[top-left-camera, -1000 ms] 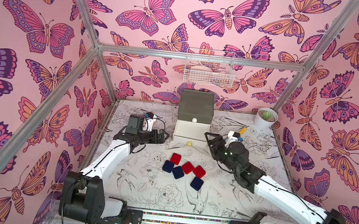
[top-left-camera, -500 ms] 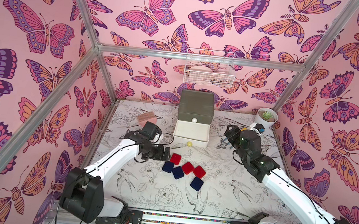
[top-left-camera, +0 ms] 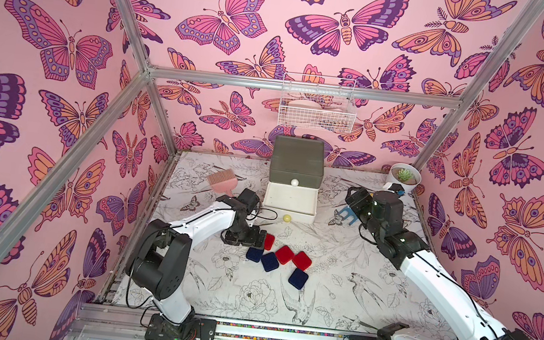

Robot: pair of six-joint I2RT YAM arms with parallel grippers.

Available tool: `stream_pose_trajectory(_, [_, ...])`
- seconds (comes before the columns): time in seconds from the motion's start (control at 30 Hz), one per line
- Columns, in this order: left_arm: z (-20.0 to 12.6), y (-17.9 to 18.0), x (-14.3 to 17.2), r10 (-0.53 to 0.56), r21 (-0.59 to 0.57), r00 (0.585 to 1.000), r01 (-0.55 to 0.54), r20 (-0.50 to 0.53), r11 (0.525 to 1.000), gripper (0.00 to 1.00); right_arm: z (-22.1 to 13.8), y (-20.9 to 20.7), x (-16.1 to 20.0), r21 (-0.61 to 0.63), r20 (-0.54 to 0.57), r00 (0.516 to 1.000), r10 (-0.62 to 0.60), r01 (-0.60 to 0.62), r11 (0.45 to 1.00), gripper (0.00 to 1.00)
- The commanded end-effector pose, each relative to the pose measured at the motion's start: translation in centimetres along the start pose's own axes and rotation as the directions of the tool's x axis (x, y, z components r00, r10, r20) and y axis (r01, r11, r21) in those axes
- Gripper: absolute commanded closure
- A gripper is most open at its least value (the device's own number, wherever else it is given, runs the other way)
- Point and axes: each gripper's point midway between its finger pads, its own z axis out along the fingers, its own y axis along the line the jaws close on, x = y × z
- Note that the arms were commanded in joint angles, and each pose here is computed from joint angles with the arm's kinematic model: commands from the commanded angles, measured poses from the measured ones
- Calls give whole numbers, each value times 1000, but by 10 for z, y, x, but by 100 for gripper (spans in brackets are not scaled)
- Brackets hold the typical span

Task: Place the brooch boxes into the drawer by color
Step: Pick up the brooch box from the center of the board.

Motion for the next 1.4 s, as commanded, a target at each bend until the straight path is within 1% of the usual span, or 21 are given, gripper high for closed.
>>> stream_pose_trajectory(0.0, [9,-1,1,24,-23,999,-24,-21,999,3,-6,-5,-3,3,-4,1000,18,-18,1000,18])
stream_pose_trajectory(0.33, [24,3,2,38,-70,998,-42,-53,997,4,-4,-10,-1,10,-11,999,30,-30,999,18])
stream_pose_trajectory(0.77, [35,9,1,29,-101,998,-35,-62,994,10,-3,-19,4,29,-22,999,40,-40,999,18])
stream_pose_trajectory(0.97, [39,14,5,23,-120,997,-32,-76,992,18,-1,-21,6,35,-29,998,49,-48,998,18])
stream_pose_trajectory(1.3, [39,22,20,3,-148,995,-18,-99,989,24,1,-25,9,44,-36,998,51,-50,998,18])
stream_pose_trajectory(1.37, [40,24,23,-2,-150,994,-14,-105,989,29,1,-25,9,44,-36,998,53,-51,998,17])
